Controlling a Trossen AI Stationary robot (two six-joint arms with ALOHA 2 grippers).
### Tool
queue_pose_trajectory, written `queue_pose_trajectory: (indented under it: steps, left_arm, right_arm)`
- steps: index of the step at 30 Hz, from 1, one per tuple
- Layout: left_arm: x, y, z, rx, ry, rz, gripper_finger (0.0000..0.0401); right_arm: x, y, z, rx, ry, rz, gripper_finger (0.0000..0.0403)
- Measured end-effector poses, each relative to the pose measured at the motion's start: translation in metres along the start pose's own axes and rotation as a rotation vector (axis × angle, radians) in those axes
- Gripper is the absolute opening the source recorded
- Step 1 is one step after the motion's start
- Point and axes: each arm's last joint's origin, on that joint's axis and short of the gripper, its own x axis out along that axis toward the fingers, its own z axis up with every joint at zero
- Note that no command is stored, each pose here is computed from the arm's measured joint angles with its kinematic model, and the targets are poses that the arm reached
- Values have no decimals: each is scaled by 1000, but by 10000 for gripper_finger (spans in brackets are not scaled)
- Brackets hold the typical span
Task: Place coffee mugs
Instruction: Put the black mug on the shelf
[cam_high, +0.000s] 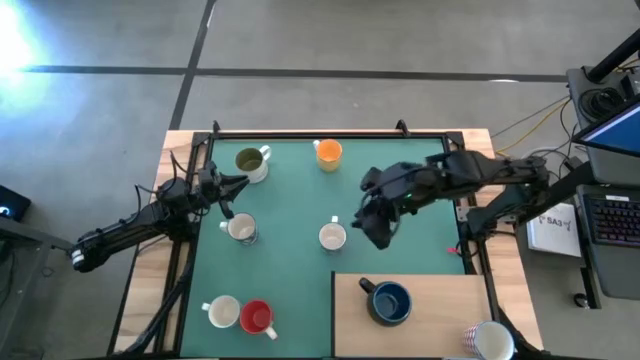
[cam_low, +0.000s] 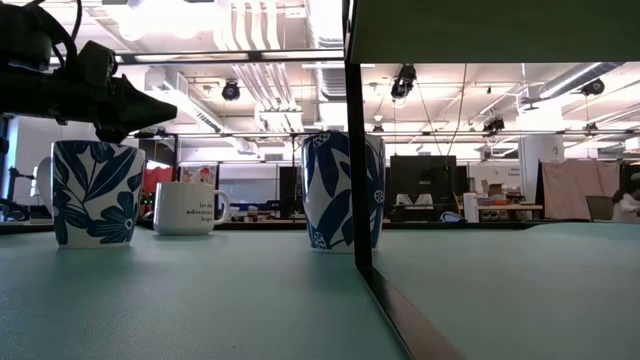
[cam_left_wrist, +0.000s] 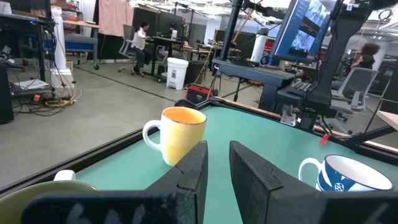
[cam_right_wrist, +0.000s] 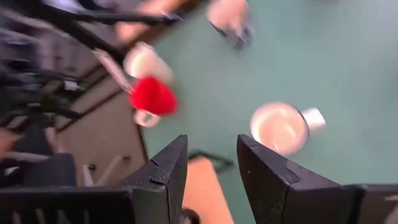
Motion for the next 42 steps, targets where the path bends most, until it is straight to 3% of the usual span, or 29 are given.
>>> queue_pose_trajectory:
  steps: [6,14,19,22,24,26,30,38,42]
  left_arm:
    - [0,0,0,0,0,0,49]
    - [-1,-1,12,-8,-130,5,49]
    - [-2,-3,23,-170,-240,-30,49]
    - [-2,-7,31,-270,-293,-164,49]
    - [0,-11,36,-303,-254,-240,49]
    - [5,-13,44,-320,-209,-247,49]
    - [22,-24,72,-263,-105,-278,49]
    - [79,-48,109,-242,434,-195,49]
    - [100,-66,122,-203,533,-190,49]
  right_arm:
    - [-29,18,4,-134,-154,179,119]
    - [-53,24,-5,-101,-224,176,107]
    - [-62,28,-11,-96,-249,178,101]
    - [-64,30,-12,-98,-259,175,98]
    - [-64,30,-12,-98,-266,177,98]
    - [-64,30,-12,-98,-265,176,99]
    - [-65,30,-12,-88,-267,179,100]
    - [-68,26,-17,0,-224,163,96]
    - [-66,21,-24,39,-146,102,97]
